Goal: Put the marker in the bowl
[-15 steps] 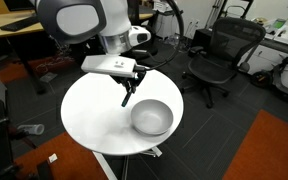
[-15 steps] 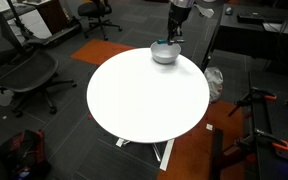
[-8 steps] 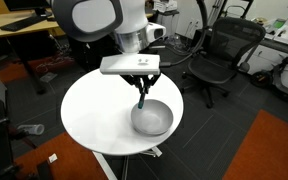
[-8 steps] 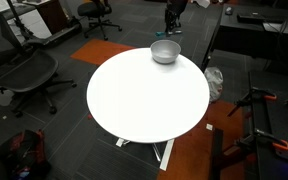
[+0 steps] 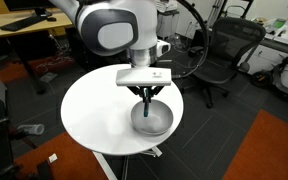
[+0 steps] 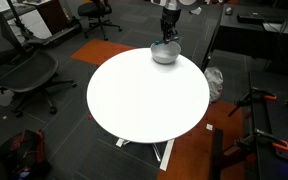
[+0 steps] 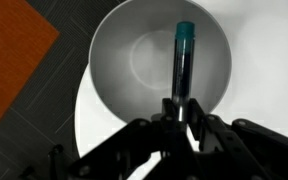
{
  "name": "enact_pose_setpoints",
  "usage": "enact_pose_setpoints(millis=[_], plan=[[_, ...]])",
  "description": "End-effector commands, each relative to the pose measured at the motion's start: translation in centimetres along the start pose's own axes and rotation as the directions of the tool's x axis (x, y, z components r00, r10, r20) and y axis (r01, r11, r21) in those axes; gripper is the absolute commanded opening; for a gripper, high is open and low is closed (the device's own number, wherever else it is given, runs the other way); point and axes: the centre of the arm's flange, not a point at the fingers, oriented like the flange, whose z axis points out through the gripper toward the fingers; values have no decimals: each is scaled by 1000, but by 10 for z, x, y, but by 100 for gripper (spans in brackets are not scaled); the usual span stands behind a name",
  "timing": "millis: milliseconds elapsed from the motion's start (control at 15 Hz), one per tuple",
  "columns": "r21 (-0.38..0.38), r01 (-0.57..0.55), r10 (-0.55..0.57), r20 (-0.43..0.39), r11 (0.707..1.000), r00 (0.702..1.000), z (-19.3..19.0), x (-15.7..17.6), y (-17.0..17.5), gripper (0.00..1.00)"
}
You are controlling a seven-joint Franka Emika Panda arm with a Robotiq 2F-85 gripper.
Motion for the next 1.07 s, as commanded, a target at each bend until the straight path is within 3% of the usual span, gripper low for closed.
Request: enact_pose_setpoints(millis=[0, 67, 133, 600, 667, 1000], plan=[[8, 31, -31, 30, 999, 999, 6, 0, 20, 5], [8, 25, -25, 35, 1000, 999, 8, -1, 22, 44], [7, 26, -26, 37, 1000, 999, 9, -1, 23, 44], [10, 13, -14, 50, 1000, 999, 9, -3, 29, 95], [12, 6, -7, 45, 1000, 999, 9, -4, 29, 100], [10, -7, 7, 32, 1000, 999, 12, -6, 22, 100]])
